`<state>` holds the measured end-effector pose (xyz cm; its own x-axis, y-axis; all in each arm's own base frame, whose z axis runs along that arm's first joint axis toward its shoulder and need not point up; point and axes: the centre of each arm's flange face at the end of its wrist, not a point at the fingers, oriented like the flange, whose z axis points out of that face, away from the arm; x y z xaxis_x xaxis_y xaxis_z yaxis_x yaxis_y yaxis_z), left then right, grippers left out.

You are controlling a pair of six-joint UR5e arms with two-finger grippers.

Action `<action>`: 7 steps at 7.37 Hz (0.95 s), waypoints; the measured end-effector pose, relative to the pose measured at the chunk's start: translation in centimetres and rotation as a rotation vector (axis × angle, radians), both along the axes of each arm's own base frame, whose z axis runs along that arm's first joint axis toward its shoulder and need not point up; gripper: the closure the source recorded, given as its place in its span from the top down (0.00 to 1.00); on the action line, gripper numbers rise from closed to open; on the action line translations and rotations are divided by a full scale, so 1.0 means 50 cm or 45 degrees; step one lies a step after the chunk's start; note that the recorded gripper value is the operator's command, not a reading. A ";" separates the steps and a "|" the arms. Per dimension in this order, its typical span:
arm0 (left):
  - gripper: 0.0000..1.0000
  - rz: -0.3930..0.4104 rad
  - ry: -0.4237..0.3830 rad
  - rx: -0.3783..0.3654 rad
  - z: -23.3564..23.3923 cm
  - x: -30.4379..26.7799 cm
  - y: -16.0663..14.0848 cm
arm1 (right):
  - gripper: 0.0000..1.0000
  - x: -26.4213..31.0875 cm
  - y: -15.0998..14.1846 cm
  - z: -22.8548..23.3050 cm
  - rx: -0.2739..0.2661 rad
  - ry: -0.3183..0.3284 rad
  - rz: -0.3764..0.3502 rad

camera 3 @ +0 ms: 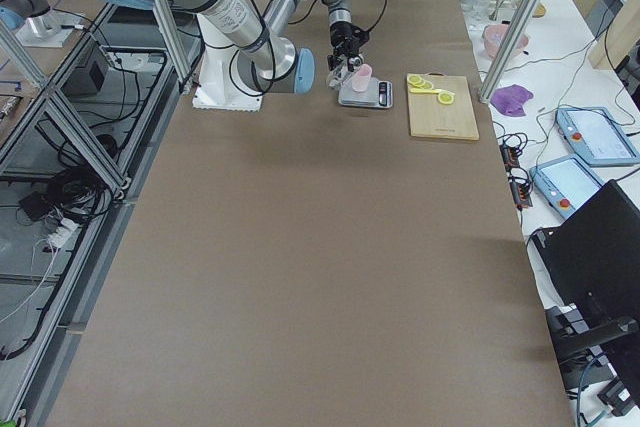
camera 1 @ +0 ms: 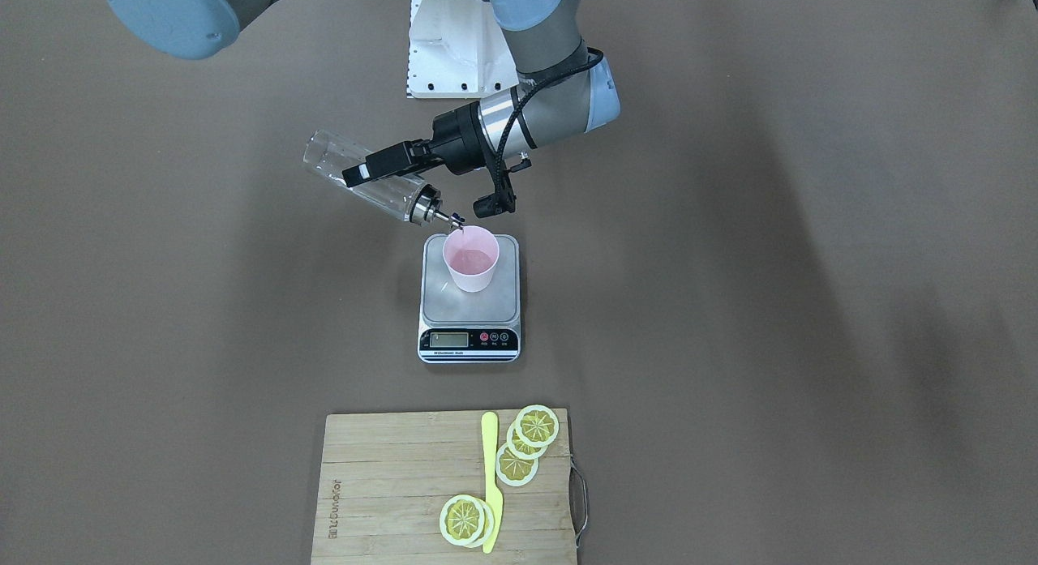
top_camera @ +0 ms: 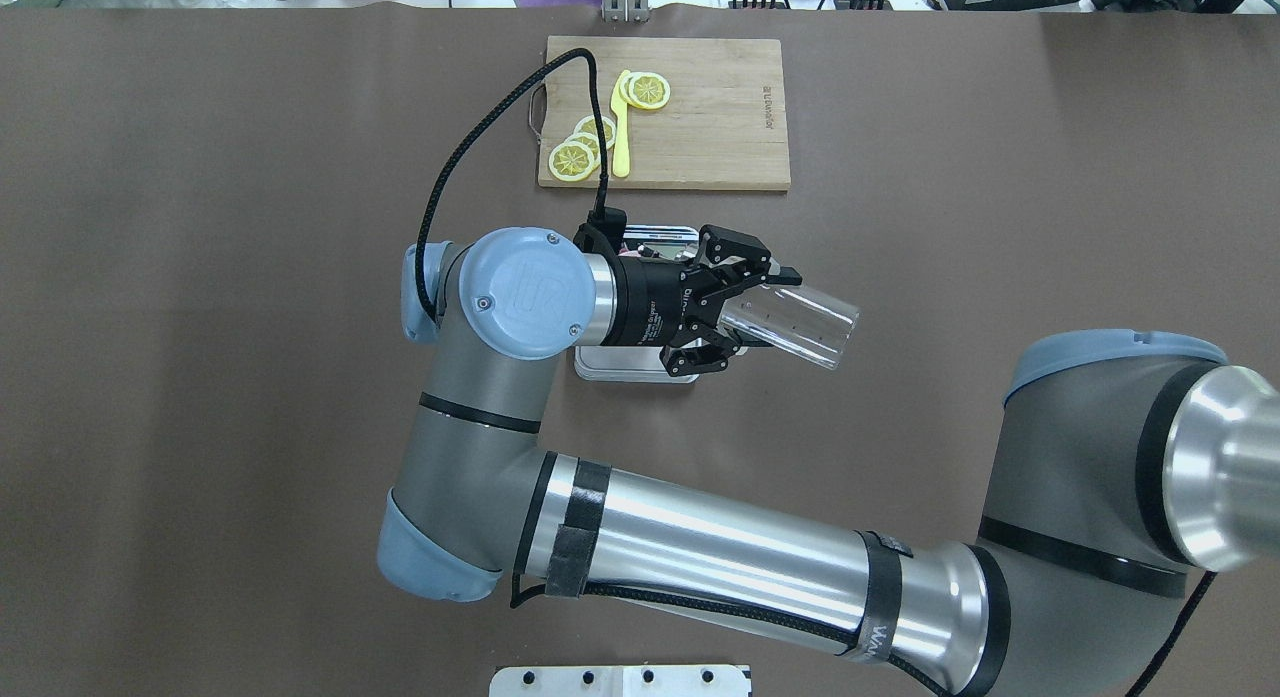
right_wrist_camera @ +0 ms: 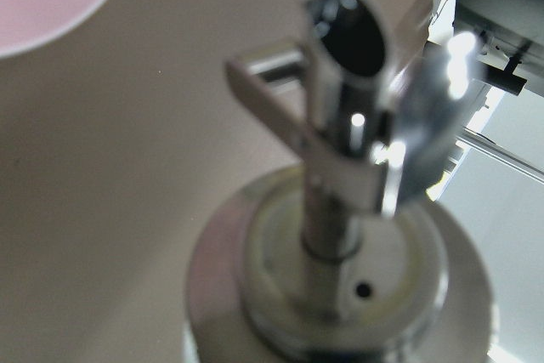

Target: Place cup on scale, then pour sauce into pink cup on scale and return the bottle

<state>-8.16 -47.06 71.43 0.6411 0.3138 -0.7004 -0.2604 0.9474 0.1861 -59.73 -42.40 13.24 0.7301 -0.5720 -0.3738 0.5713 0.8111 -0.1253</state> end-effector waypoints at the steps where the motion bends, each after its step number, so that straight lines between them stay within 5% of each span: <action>1: 0.98 0.000 0.000 0.003 -0.002 0.000 -0.001 | 0.00 0.000 -0.001 -0.004 0.012 -0.028 -0.002; 5: 0.98 -0.002 -0.001 0.020 -0.016 -0.001 -0.005 | 0.00 0.057 0.016 0.026 0.108 -0.202 -0.041; 7: 0.98 -0.002 -0.001 0.024 -0.019 -0.001 -0.006 | 0.00 0.143 0.048 0.019 0.181 -0.367 -0.110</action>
